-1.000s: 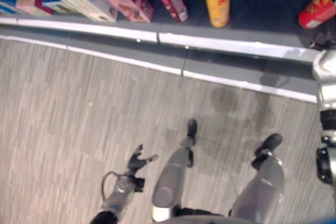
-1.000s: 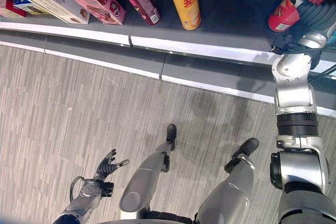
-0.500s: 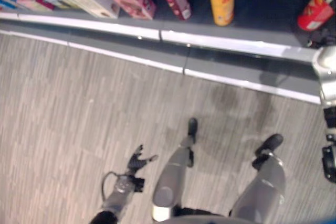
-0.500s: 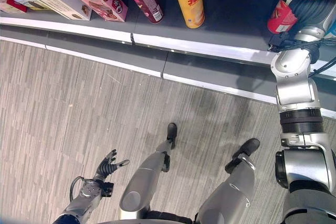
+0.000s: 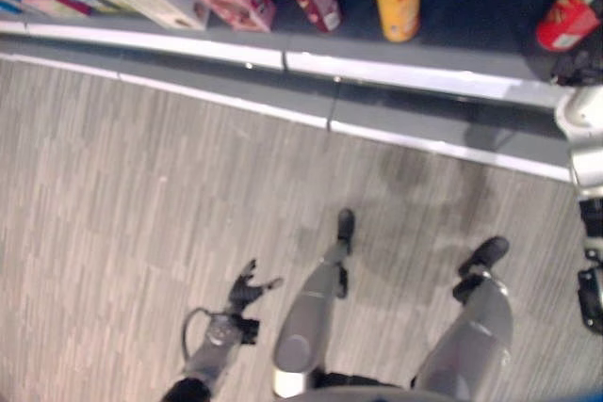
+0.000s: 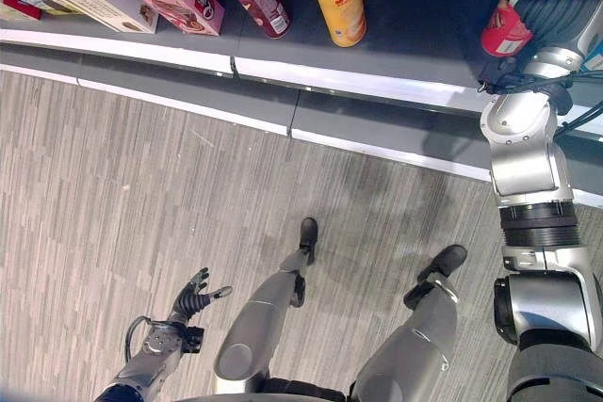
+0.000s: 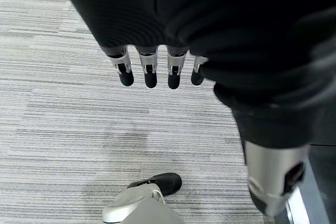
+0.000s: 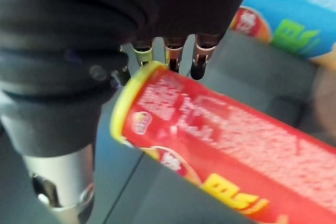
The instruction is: Put the goods on the table back onto the shelves and tidy them up.
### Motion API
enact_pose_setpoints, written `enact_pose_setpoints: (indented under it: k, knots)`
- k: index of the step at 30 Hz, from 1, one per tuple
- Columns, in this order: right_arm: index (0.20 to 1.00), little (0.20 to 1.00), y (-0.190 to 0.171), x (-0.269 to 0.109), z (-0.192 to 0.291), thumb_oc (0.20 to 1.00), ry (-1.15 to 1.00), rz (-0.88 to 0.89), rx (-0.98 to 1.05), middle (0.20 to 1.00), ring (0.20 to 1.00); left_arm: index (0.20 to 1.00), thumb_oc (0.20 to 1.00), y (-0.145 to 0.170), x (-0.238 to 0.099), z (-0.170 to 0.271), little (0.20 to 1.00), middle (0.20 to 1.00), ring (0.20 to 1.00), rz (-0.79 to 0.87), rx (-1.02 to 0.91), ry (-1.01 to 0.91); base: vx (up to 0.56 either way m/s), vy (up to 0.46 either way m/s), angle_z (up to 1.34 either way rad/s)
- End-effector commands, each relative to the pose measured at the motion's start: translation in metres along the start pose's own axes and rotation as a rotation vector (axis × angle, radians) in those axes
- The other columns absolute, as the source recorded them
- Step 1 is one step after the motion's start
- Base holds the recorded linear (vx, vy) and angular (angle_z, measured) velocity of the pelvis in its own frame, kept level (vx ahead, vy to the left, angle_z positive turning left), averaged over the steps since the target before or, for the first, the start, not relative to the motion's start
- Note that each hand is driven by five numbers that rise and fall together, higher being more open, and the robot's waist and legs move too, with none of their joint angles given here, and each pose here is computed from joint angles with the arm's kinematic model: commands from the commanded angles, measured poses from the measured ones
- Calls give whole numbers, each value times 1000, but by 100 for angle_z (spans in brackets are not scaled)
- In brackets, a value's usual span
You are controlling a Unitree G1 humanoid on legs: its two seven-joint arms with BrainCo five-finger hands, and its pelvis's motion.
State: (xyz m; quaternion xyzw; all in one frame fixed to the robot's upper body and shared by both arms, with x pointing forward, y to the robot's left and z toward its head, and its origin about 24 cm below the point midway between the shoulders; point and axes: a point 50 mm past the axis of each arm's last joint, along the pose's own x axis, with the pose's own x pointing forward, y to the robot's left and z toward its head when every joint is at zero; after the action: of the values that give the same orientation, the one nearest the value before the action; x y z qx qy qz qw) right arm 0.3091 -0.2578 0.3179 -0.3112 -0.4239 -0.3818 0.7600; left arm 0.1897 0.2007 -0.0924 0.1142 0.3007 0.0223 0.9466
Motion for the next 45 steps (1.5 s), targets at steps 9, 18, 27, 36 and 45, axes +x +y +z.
enact_pose_setpoints:
  k: [9, 18, 27, 36, 45]
  knots:
    - [1000, 1000, -30, -16, 41, 1000, -234, -144, 26, 1000, 1000, 1000, 1000, 12, -5, -11, 1000, 1000, 1000, 74, 6, 36, -17, 3, -1]
    - [1000, 1000, -32, -64, 46, 1000, -161, -61, 302, 1000, 1000, 1000, 1000, 6, -8, -11, 1000, 1000, 1000, 83, -19, 33, -5, 2, -4]
    - [1000, 1000, 4, -92, 23, 1000, 132, 93, 636, 1000, 1000, 1000, 1000, 10, -9, -16, 1000, 1000, 1000, 68, -37, 50, 19, -8, -8]
    - [1000, 1000, 14, -88, 3, 1000, 185, 154, 528, 1000, 1000, 1000, 1000, 14, -10, -16, 1000, 1000, 1000, 56, -34, 39, 9, -3, -1]
    - [1000, 1000, 9, -77, -11, 1000, 162, 148, 348, 1000, 1000, 1000, 1000, 13, -10, -16, 1000, 1000, 1000, 53, -31, 39, 0, 0, 0]
